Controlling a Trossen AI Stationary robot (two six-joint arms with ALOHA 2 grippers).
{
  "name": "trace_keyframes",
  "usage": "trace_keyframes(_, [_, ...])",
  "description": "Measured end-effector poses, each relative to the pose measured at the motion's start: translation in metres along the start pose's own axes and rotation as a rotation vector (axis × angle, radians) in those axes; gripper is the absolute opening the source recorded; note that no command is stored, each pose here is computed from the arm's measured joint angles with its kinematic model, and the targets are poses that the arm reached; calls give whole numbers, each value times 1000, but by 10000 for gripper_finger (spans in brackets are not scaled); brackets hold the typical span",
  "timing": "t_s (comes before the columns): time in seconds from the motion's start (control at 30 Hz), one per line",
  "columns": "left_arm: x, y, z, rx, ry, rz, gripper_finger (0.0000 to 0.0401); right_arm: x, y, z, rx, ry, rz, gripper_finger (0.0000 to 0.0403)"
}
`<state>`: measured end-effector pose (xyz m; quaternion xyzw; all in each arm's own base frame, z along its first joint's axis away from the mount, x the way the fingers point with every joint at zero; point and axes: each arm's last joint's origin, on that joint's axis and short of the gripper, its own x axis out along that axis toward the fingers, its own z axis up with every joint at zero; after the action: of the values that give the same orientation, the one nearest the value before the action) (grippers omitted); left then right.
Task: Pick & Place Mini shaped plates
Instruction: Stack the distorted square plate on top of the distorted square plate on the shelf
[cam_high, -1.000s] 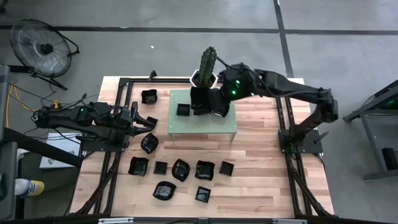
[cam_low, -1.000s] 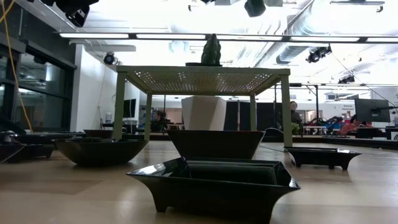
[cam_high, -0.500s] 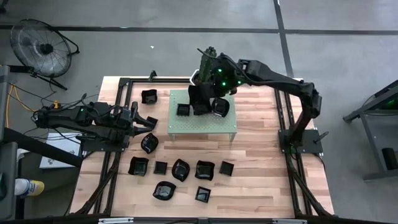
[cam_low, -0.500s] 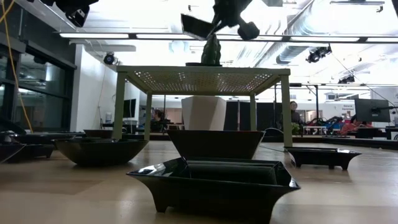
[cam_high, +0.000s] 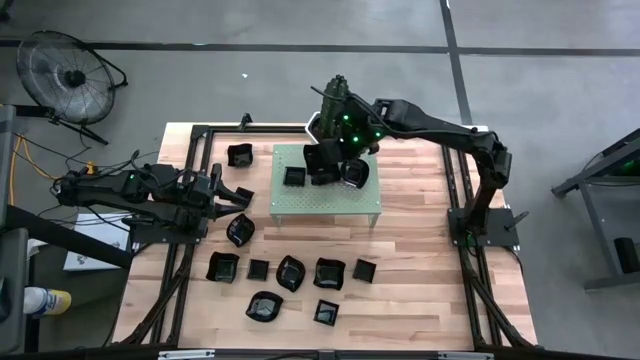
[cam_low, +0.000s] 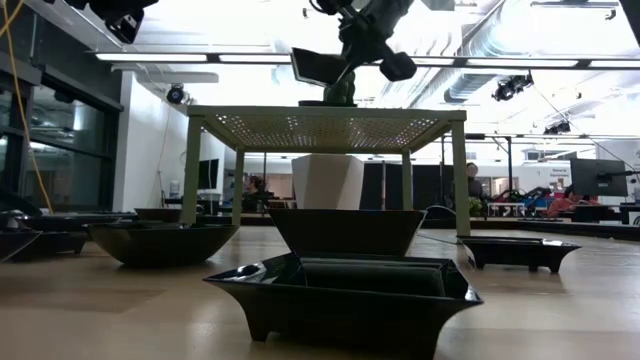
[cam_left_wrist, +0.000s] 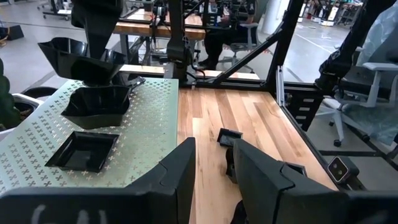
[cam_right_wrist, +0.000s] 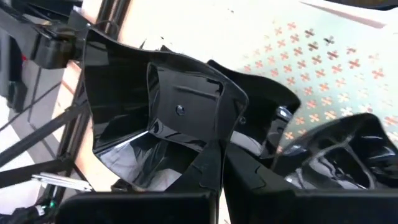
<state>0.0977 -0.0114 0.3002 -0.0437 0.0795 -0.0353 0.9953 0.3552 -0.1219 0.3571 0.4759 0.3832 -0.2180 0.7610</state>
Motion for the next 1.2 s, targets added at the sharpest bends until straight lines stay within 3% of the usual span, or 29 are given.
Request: trace_keyframes(1.2, [0, 0, -1, 2, 9, -10, 108, 23, -8, -1, 40, 78, -85, 0])
